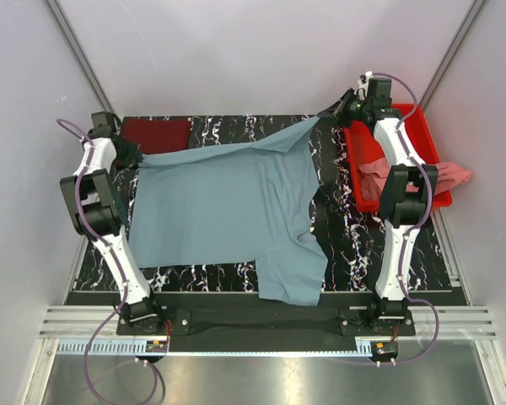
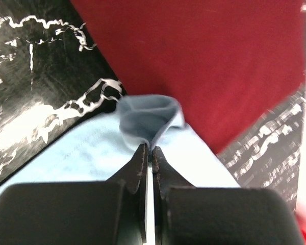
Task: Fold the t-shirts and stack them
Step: Fold the tshirt
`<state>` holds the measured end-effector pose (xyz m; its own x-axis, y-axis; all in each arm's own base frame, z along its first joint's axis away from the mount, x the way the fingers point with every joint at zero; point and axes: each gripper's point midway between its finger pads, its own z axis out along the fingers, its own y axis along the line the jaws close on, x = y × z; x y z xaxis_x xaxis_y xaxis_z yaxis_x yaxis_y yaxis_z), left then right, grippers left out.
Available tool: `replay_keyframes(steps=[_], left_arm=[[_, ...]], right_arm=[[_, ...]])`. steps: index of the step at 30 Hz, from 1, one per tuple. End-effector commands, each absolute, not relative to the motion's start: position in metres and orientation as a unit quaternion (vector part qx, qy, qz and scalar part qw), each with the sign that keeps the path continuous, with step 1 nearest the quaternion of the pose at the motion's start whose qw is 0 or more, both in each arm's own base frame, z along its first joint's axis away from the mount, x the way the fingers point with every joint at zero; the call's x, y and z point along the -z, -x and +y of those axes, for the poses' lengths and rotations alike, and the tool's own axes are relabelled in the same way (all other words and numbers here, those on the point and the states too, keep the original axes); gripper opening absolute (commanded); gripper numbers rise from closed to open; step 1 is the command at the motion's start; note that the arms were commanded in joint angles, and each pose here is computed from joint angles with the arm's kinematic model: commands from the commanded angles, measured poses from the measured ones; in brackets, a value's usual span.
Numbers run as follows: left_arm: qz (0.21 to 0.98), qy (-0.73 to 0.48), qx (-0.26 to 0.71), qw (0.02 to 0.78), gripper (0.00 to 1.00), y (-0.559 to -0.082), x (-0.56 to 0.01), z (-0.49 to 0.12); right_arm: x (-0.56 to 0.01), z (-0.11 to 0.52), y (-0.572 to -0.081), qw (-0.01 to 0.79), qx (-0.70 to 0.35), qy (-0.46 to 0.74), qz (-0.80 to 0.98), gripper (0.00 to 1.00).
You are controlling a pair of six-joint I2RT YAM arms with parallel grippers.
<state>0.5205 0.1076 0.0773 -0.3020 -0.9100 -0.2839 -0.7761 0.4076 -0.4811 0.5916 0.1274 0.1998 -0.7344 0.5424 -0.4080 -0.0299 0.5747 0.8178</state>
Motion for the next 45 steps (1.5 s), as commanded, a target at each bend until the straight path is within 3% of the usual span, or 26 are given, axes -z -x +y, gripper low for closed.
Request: replay_keyframes(steps=[1,6,18,29,32,35,39,41,43,45], left_arm=[[0.779,0.47,0.132,0.393,0.0,-0.523,-0.19,0.118],[0.776,0.425,0.13,0.447,0.0,-0.506,-0.244,0.116],[0.773,0.415,0.173,0.448,0.0,-0.488,-0.263,0.105],[0.711,0.438,0.231,0.5,0.0,-0.459,-0.354,0.108],[0.681,0.487,0.265,0.478,0.0,-0.447,-0.348,0.114],[0.708,0.462,0.3,0.442,0.0,-0.448,-0.35,0.092],[0.674,0.399,0.272,0.559,0.0,-0.414,-0.435,0.077],[0.679,0.381,0.28,0.562,0.0,-0.418,-0.458,0.065],[0.689,0.402,0.343,0.497,0.0,-0.434,-0.445,0.049],[0.674,0.387,0.411,0.478,0.0,-0.434,-0.458,0.032]], right_arm=[[-0.281,0.12,-0.595,0.417,-0.423,-0.124,0.795,0.0],[-0.313,0.122,-0.588,0.438,-0.432,-0.116,0.78,0.0],[-0.353,0.141,-0.531,0.431,-0.459,-0.106,0.77,0.0],[-0.464,0.113,-0.514,0.566,-0.389,-0.073,0.723,0.0],[-0.469,0.102,-0.516,0.585,-0.353,-0.068,0.727,0.0],[-0.468,0.11,-0.511,0.562,-0.388,-0.066,0.727,0.0],[-0.497,0.11,-0.493,0.591,-0.395,-0.058,0.701,0.0],[-0.506,0.112,-0.491,0.593,-0.405,-0.057,0.694,0.0],[-0.518,0.115,-0.491,0.597,-0.417,-0.053,0.683,0.0],[-0.525,0.117,-0.487,0.602,-0.415,-0.031,0.681,0.0]])
